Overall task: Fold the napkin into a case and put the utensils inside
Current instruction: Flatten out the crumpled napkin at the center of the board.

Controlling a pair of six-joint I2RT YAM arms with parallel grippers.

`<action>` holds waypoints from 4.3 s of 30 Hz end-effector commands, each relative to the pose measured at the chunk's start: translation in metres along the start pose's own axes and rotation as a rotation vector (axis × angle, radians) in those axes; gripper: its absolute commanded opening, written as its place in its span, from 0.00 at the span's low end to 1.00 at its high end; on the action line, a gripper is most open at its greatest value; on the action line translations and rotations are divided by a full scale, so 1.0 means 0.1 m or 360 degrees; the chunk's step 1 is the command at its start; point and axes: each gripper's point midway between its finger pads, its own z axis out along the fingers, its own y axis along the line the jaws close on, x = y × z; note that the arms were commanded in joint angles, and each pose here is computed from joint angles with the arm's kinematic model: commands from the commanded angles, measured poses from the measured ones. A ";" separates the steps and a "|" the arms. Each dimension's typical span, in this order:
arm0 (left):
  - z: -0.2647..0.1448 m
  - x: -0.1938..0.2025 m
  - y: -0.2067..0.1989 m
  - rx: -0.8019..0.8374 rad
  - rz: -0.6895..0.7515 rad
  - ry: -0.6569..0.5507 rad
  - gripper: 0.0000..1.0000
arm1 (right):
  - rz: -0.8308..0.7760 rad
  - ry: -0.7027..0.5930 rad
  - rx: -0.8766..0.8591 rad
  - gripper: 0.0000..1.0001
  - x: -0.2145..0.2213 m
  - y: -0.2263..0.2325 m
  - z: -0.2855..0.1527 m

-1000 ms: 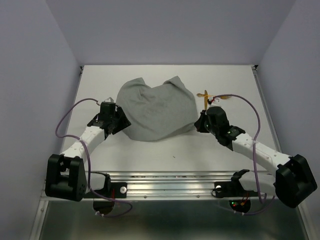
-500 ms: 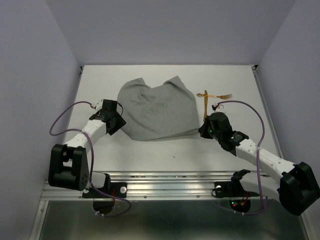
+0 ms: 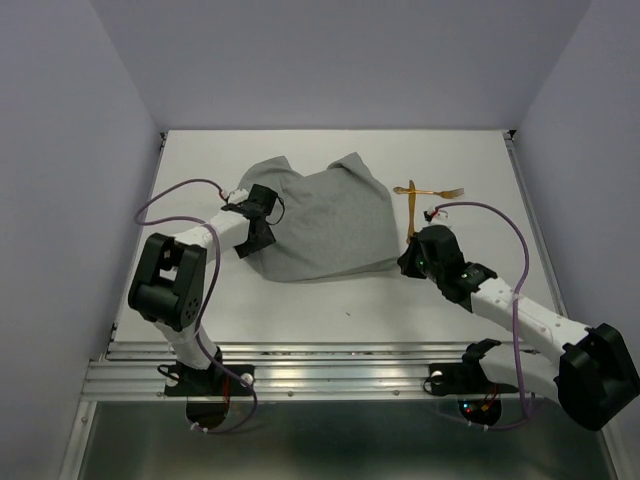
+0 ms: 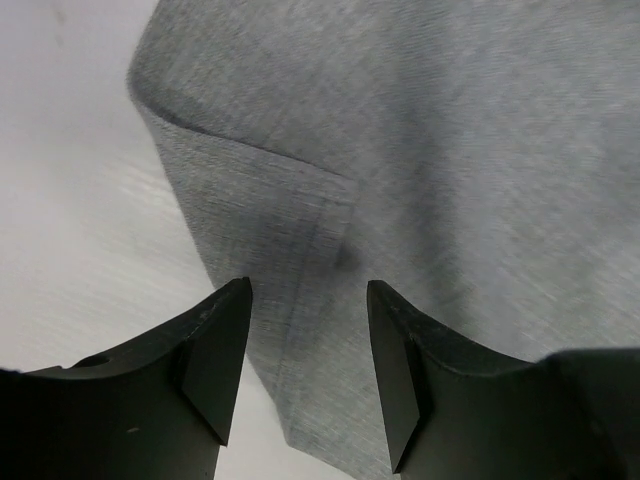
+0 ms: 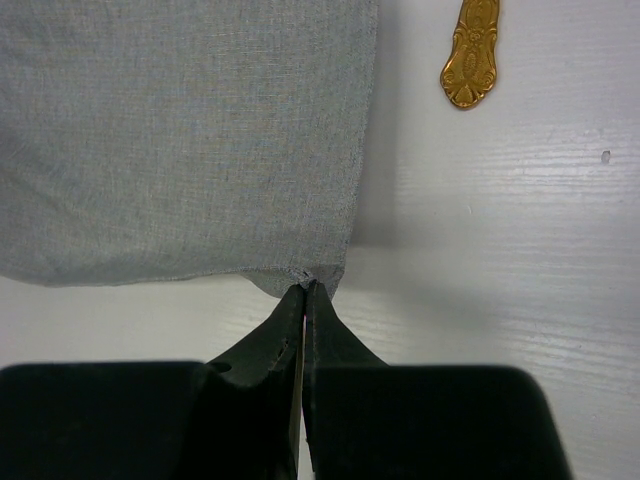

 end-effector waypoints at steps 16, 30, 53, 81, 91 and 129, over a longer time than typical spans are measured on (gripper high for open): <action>0.10 0.19 0.67 -0.0412 -0.0021 0.0060 0.58 | 0.0088 -0.0108 0.0184 0.01 -0.16 -0.14 0.04; -0.32 -0.05 1.09 -0.0255 -0.0476 -0.0065 0.58 | 0.0127 -0.0078 0.0284 0.01 -0.11 -0.22 0.10; 0.12 0.53 1.14 -0.0307 -0.0540 0.0157 0.45 | 0.0105 -0.0040 0.0226 0.01 -0.10 -0.13 0.16; -0.23 0.12 0.89 -0.0023 -0.0563 -0.0010 0.00 | 0.0460 0.0272 0.0329 0.83 0.61 -0.36 -0.02; -0.28 0.12 0.88 0.0012 -0.0556 -0.0025 0.00 | 0.0634 0.0291 0.0303 0.61 0.88 -0.38 0.21; -0.04 0.32 0.89 0.0003 -0.0521 0.0041 0.57 | 0.0456 0.0237 0.0352 0.01 0.69 -0.39 0.29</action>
